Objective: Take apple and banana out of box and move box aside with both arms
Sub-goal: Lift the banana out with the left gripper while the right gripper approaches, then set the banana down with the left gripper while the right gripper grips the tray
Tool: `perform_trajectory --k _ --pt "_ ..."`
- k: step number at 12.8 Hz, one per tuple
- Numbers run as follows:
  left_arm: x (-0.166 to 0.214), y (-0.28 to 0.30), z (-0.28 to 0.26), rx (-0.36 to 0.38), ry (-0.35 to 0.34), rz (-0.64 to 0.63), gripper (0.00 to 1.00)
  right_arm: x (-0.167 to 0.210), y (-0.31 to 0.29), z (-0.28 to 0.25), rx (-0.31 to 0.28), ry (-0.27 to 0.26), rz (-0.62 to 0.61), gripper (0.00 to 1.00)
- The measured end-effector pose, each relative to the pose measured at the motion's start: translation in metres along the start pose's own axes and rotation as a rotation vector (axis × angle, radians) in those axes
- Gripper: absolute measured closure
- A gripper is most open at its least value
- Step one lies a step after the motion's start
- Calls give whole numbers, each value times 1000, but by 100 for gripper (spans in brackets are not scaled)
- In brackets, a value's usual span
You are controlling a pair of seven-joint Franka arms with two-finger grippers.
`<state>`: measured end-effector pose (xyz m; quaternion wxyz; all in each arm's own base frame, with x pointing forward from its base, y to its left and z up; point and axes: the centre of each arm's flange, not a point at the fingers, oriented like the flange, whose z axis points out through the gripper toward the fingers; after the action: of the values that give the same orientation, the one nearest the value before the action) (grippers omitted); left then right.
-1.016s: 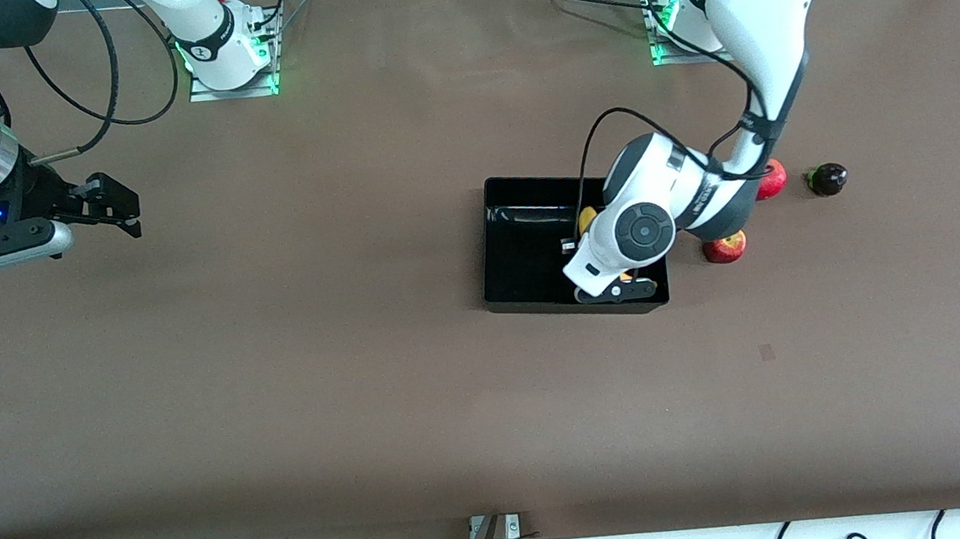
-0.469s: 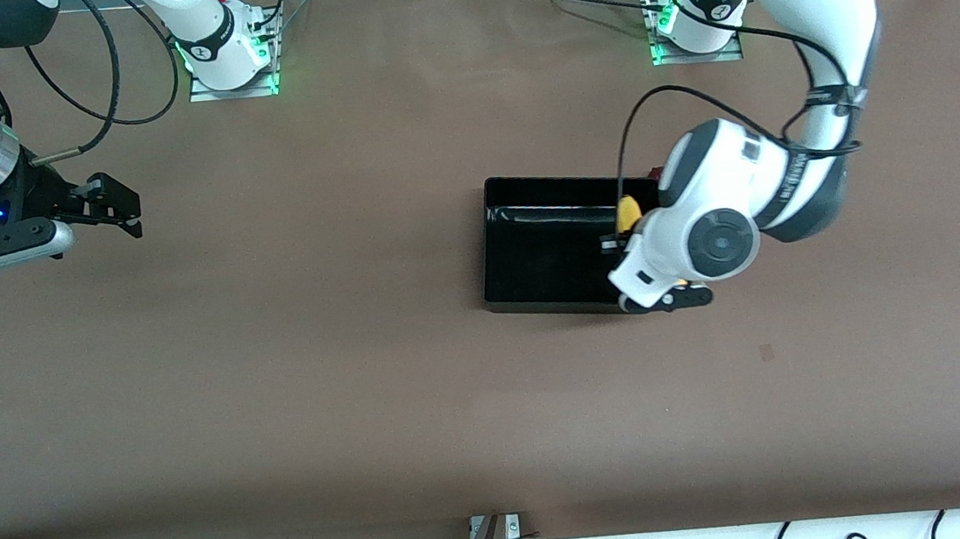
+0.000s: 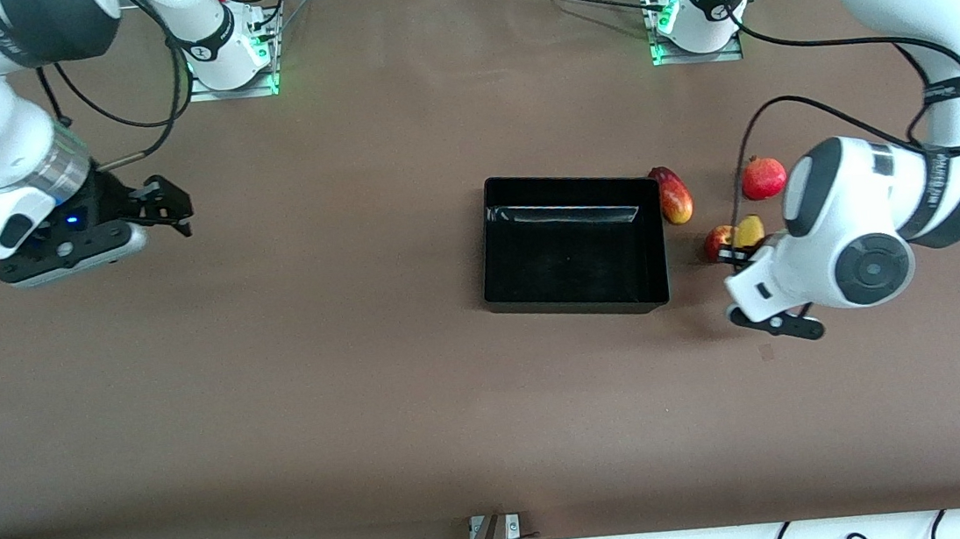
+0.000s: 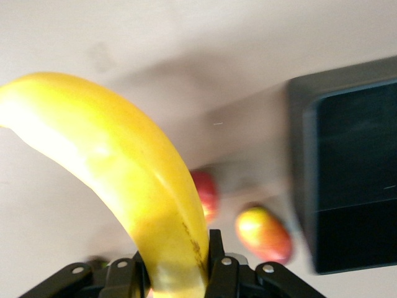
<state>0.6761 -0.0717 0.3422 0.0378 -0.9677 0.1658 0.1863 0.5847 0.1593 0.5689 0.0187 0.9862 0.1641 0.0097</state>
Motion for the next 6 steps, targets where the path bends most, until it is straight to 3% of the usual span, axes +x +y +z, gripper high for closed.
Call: perform_trajectory --k 2,4,6 --pt "-7 -71 30 38 -33 91 64 8 -17 24 4 -40 -29 0" --pt "-9 -129 77 14 11 173 64 16 -28 46 19 -73 -41 0" --pt "-7 -146 122 -5 43 231 64 24 -60 68 51 -98 31 0"
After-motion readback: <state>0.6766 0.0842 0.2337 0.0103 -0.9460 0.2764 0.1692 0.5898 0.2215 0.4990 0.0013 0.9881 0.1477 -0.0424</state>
